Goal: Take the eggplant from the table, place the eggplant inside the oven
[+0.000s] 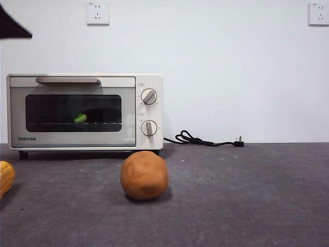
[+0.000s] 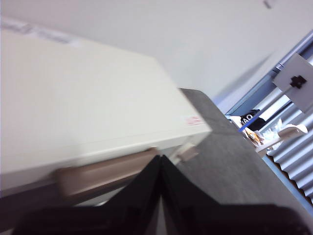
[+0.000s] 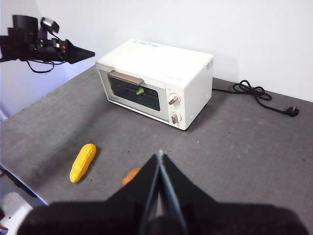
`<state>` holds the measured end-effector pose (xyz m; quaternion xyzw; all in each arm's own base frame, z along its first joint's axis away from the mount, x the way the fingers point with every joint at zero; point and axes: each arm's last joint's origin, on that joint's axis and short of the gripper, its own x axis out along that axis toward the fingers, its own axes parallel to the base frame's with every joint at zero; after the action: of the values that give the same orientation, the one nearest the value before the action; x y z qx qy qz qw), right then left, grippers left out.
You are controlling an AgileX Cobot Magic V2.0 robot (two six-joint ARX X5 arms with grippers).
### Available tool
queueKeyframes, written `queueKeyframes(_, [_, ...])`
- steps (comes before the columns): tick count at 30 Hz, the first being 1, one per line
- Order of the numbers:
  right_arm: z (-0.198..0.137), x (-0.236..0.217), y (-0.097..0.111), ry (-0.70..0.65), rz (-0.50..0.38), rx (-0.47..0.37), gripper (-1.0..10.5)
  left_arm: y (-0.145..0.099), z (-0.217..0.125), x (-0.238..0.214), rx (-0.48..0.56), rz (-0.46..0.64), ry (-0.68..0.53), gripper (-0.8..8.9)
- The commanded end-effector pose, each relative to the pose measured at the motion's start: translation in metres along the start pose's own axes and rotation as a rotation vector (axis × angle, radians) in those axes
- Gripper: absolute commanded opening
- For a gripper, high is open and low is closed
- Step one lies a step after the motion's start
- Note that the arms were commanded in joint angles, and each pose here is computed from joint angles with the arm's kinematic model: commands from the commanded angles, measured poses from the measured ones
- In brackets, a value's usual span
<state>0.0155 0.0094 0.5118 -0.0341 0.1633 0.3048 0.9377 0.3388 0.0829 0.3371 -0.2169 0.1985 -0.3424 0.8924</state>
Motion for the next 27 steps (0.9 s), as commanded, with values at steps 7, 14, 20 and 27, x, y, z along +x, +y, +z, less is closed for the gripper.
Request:
queueKeyframes(7, [-0.003,0.001,0.000,0.028,-0.007,0.002,-0.1,-0.078,0.002,-0.026,0.103,0.145,0.007,-0.08])
queueKeyframes(14, [-0.003,0.001,0.000,0.028,-0.006,0.002,-0.1,-0.140,-0.023,-0.056,0.158,0.357,0.117,-0.08])
queueKeyframes(20, [-0.003,0.001,0.000,0.028,-0.005,0.003,-0.1,-0.188,-0.041,-0.087,0.214,0.393,0.113,-0.08])
queueKeyframes(27, [-0.003,0.001,0.000,0.028,-0.005,0.003,-0.1,-0.227,-0.067,-0.126,0.244,0.480,0.076,-0.08])
